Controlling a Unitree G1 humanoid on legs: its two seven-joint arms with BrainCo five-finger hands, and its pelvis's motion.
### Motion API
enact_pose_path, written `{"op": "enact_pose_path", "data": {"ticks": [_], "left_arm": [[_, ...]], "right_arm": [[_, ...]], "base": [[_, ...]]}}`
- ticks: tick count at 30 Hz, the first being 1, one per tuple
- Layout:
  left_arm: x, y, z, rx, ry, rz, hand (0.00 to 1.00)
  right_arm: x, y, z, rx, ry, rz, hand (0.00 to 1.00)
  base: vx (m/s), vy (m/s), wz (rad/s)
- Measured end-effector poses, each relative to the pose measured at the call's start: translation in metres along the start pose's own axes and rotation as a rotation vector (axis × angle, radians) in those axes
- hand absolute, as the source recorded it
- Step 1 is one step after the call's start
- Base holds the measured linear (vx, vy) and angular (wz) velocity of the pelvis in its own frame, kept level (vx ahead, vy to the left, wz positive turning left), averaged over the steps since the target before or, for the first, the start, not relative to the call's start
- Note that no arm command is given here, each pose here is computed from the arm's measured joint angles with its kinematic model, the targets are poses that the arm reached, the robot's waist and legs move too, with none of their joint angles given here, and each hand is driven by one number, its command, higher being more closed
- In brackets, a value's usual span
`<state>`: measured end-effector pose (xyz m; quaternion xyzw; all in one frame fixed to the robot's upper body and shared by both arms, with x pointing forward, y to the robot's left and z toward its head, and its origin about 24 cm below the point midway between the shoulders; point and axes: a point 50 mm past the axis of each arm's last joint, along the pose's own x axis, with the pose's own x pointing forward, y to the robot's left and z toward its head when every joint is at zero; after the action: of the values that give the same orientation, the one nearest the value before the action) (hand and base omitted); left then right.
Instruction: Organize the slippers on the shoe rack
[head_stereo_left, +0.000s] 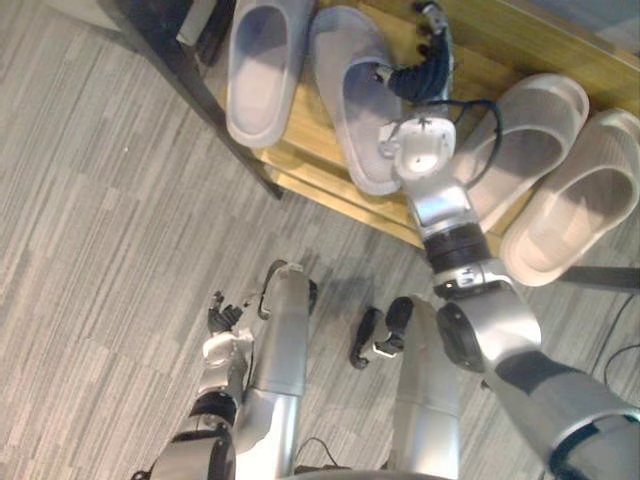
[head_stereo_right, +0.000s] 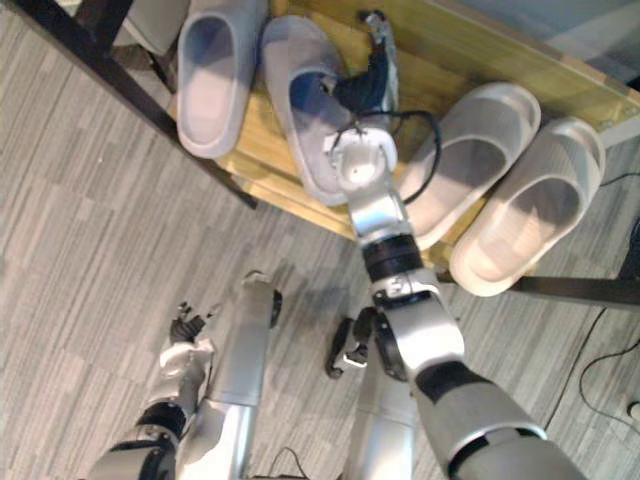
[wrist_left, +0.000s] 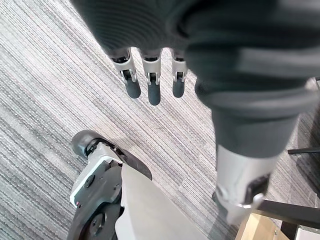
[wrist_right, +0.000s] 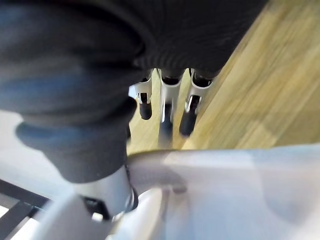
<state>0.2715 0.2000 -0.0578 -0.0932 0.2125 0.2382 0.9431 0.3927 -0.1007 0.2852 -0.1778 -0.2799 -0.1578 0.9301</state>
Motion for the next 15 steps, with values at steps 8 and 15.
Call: {"op": "enact_pose_path", "data": {"ticks": [8,15], "left_arm": [[0.000,0.001,0.000,0.002,0.000,0.002,0.00],[0.000,0.001,0.000,0.005,0.002,0.002,0.00]], "right_arm": [[-0.003,0.005,0.001,0.007,-0.003,0.015,0.00],[-0.020,0.012,0.004,0.049,-0.043,0.034,0.00]], "base": [[0.01,-0.015,-0.03],[0.03,-0.015,-0.03]]}}
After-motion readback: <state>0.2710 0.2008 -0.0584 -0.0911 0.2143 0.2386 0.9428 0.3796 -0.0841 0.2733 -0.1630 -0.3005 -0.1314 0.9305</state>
